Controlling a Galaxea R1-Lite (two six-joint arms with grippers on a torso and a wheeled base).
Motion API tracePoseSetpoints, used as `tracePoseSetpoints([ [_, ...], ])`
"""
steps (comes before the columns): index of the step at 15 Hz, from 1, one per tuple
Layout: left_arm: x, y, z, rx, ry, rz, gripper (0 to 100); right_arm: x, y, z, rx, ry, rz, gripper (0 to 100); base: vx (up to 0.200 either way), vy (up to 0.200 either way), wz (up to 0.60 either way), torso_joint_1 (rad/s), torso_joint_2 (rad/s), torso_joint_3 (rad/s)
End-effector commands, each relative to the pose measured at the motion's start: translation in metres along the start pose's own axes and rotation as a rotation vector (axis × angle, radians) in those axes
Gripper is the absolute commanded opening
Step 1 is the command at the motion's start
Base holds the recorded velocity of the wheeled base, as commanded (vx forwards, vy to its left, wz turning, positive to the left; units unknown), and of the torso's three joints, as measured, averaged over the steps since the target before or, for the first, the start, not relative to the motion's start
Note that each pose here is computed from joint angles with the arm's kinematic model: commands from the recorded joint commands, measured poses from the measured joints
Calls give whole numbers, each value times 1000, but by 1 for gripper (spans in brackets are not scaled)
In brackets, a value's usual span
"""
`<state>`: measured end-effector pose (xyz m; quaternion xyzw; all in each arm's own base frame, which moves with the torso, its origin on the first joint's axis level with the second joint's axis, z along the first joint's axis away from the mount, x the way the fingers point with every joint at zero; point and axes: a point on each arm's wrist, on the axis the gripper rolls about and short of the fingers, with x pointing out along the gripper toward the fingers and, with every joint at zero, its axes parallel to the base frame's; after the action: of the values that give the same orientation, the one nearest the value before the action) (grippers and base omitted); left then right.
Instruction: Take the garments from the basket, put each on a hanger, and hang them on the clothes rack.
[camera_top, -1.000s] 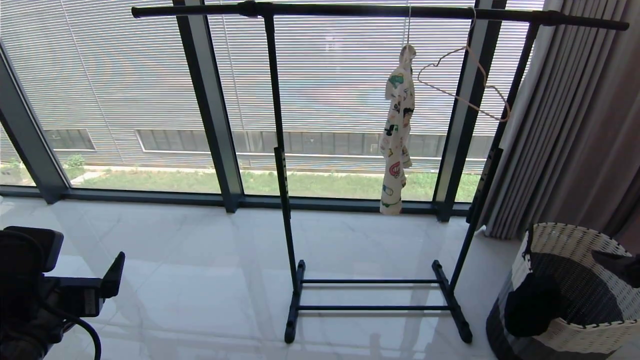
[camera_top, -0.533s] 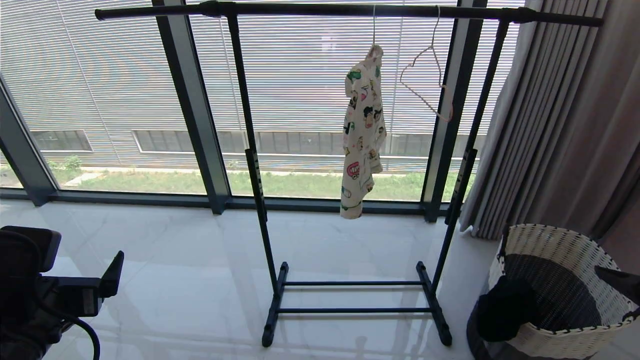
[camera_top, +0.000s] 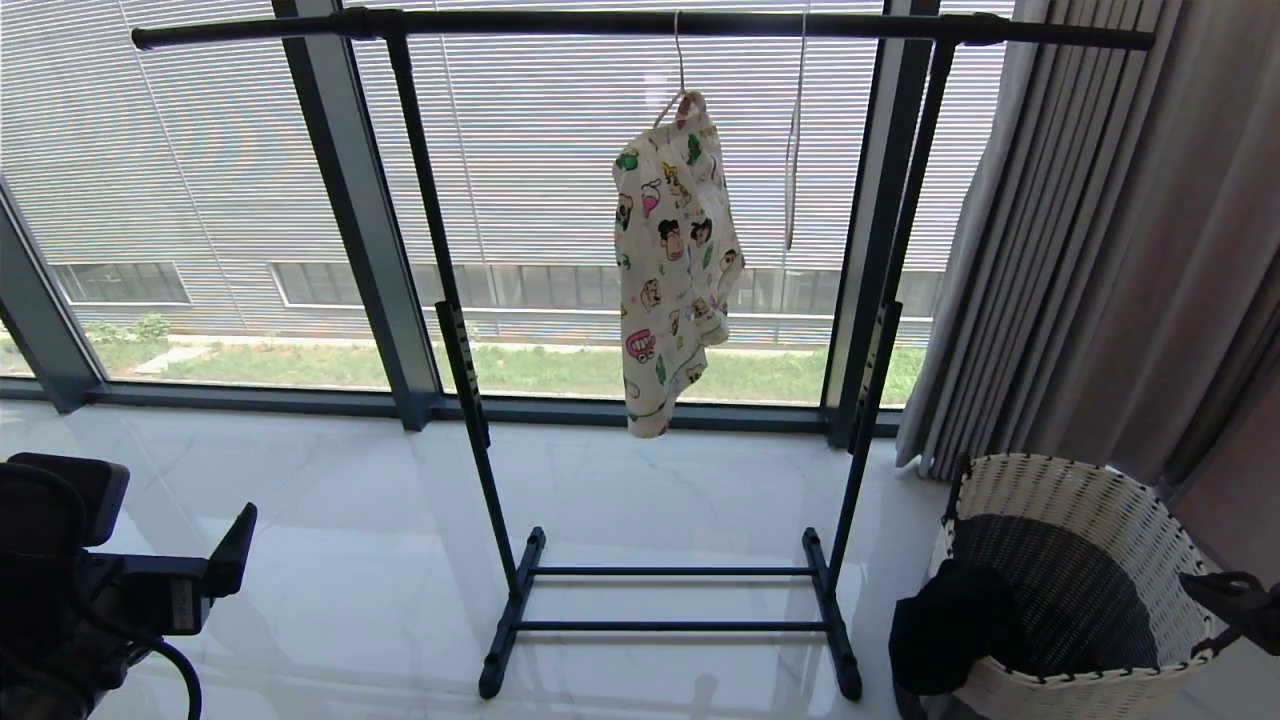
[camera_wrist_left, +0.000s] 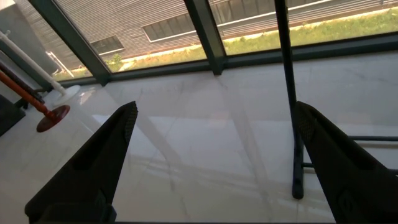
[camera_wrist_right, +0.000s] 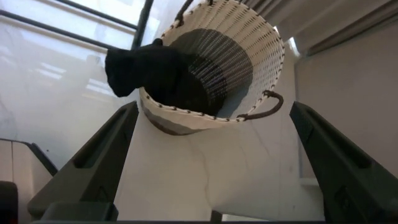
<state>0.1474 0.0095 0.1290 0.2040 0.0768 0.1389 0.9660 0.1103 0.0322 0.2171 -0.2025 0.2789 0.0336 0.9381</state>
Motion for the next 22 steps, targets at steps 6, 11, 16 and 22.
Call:
tracePoseSetpoints([
  [6,5,-2,0,7,10,-10,100,56,19,-20,-63,176,92,100,200,0,0,5,2,1],
  [11,18,-7,-3,19,51,-24,100,109,39,-60,-106,380,221,100,80,0,0,0,2,1],
  [16,18,-7,-4,24,53,-24,100,150,59,-91,-128,452,241,100,0,0,0,0,0,0],
  [22,17,-8,-4,52,57,-23,100,181,66,-101,-128,486,217,100,0,0,0,0,0,0],
])
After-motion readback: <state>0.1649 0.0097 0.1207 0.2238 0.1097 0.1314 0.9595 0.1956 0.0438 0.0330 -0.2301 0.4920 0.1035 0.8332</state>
